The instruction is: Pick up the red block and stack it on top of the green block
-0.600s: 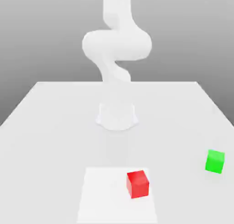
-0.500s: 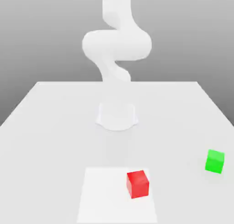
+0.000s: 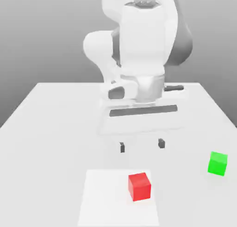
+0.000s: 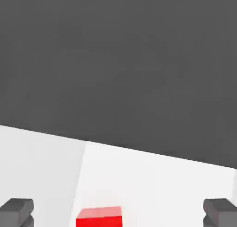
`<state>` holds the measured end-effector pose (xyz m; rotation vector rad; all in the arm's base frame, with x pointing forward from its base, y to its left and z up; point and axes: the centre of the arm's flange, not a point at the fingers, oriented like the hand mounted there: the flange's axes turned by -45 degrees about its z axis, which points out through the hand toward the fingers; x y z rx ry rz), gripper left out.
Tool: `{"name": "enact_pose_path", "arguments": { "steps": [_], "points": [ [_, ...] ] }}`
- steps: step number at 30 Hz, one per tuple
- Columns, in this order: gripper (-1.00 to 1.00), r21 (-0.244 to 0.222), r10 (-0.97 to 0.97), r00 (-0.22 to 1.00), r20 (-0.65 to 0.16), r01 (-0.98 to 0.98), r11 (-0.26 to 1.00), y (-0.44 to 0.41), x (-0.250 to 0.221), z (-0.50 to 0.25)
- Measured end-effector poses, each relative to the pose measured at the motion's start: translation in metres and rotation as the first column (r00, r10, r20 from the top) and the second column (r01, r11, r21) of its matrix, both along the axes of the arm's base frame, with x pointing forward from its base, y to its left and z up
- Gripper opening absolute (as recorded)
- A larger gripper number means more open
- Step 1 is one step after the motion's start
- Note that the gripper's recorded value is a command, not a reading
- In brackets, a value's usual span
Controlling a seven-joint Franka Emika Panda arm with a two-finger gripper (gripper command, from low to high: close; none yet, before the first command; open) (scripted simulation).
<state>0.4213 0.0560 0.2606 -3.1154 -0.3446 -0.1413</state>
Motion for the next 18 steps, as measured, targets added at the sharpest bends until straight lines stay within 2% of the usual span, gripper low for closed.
{"name": "enact_pose_path", "arguments": {
  "steps": [3, 8, 9, 18],
  "points": [
    [0.00, -0.012, 0.023, 0.997, -0.075, -0.024, 1.000, 0.002, -0.019, -0.051],
    [0.00, -0.014, 0.025, 0.996, -0.089, -0.027, 1.000, 0.002, -0.023, -0.106],
    [-1.00, -0.014, 0.025, 0.996, -0.089, -0.027, 1.000, 0.002, -0.023, -0.113],
    [-1.00, -0.014, 0.025, 0.996, -0.089, -0.027, 1.000, 0.002, -0.023, -0.098]
  ]
}}
